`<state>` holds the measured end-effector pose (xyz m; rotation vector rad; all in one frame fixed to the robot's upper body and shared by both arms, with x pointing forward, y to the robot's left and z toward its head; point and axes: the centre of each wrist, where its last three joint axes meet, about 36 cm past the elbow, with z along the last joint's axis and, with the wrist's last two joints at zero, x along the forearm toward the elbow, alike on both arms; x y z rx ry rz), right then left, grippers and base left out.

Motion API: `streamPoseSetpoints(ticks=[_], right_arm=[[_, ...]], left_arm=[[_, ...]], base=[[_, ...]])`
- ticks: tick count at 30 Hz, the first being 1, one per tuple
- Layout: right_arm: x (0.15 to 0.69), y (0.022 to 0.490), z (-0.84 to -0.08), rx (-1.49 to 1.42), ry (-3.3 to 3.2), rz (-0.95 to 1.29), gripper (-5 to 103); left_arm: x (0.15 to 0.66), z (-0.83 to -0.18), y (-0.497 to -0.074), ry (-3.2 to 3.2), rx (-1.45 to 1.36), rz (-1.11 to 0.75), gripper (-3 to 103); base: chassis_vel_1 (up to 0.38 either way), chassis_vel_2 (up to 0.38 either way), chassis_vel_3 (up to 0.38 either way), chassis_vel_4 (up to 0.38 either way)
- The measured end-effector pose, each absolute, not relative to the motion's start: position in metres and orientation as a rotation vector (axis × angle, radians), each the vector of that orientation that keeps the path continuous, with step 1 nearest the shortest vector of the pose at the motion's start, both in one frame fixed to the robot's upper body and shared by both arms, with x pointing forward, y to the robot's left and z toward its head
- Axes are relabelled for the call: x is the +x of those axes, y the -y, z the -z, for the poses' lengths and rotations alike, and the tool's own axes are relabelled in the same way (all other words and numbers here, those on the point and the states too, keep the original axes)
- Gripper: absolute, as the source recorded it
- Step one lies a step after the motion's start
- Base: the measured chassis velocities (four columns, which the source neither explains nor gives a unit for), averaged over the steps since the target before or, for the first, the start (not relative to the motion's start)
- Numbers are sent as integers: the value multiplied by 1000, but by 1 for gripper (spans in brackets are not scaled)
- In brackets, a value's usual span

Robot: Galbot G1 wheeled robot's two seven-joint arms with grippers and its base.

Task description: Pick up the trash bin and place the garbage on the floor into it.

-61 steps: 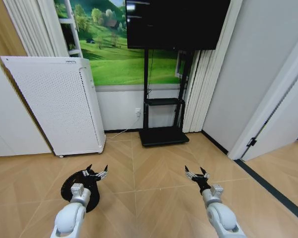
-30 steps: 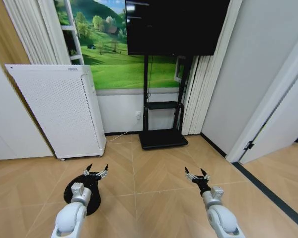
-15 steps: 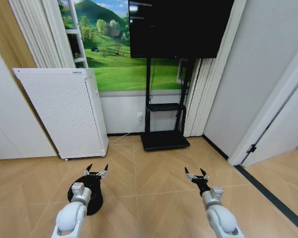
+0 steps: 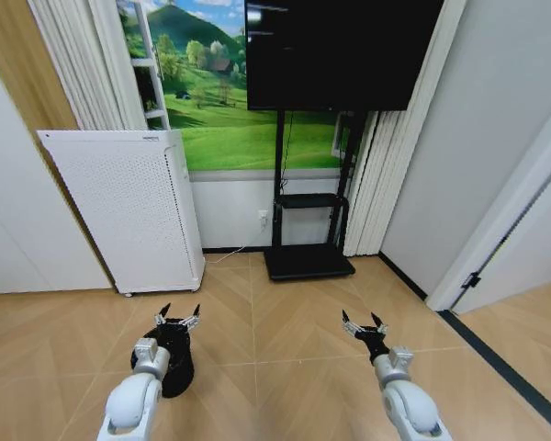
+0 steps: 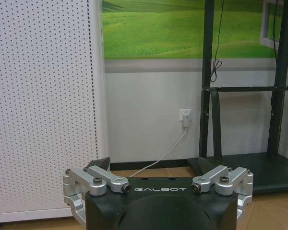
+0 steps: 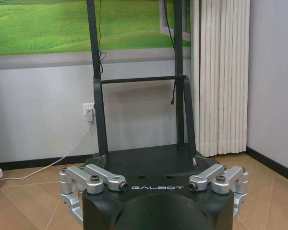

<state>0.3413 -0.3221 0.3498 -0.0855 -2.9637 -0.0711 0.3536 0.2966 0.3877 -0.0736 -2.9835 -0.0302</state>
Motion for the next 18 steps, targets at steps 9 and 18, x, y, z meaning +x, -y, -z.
streamPoseSetpoints(ticks=[9, 18], right_arm=[[343, 323, -350, -85, 2964, 67, 100], [338, 322, -347, -87, 2958, 62, 100]], left_arm=[[352, -390, -296, 2975, -74, 34, 100], [351, -390, -298, 2983, -58, 44, 100]], base=[[0, 0, 0, 0], [0, 0, 0, 0]])
